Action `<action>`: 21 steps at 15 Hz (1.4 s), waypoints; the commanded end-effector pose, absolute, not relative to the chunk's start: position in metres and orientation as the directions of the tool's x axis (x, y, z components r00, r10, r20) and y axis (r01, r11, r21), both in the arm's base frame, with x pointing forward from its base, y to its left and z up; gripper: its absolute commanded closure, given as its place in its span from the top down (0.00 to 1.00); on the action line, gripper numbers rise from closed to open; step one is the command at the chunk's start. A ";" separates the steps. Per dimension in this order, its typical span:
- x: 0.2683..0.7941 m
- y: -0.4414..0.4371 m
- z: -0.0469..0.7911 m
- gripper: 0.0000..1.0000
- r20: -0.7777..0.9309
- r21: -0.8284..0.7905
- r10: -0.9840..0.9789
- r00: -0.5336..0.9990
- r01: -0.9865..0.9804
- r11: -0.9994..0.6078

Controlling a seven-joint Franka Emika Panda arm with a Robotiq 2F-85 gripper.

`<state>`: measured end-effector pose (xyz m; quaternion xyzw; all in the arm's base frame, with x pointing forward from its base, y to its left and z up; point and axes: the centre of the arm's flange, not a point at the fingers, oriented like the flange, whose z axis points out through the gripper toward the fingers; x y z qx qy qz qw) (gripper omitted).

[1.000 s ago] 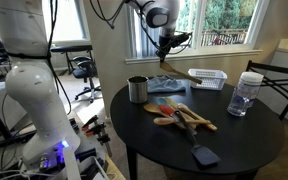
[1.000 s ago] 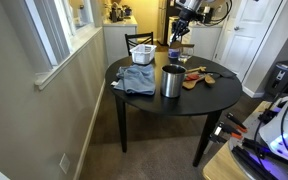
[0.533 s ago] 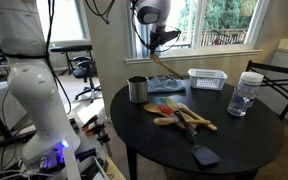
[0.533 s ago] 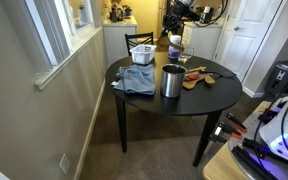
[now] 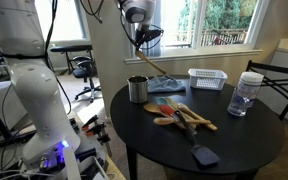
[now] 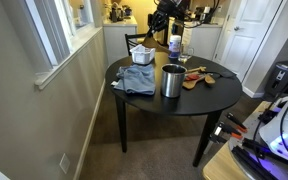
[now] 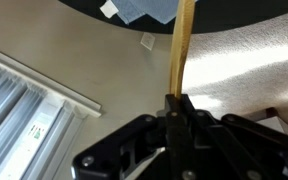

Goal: Put one wooden spoon in the utensil holder

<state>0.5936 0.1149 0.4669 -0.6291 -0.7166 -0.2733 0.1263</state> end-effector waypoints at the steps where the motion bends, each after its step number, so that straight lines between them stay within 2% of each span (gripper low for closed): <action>1: 0.561 0.156 0.486 0.04 0.497 0.221 0.840 -0.218 0.968 0.121; 7: 0.510 0.210 0.487 0.04 0.504 0.103 0.840 -0.202 0.979 0.173; 11: 0.491 0.208 0.485 0.04 0.499 0.043 0.862 -0.088 0.996 0.076; 16: 0.486 0.158 0.490 0.04 0.563 0.054 0.827 0.004 0.998 -0.042; 21: 0.489 0.083 0.496 0.04 0.718 0.120 0.692 0.078 0.965 -0.234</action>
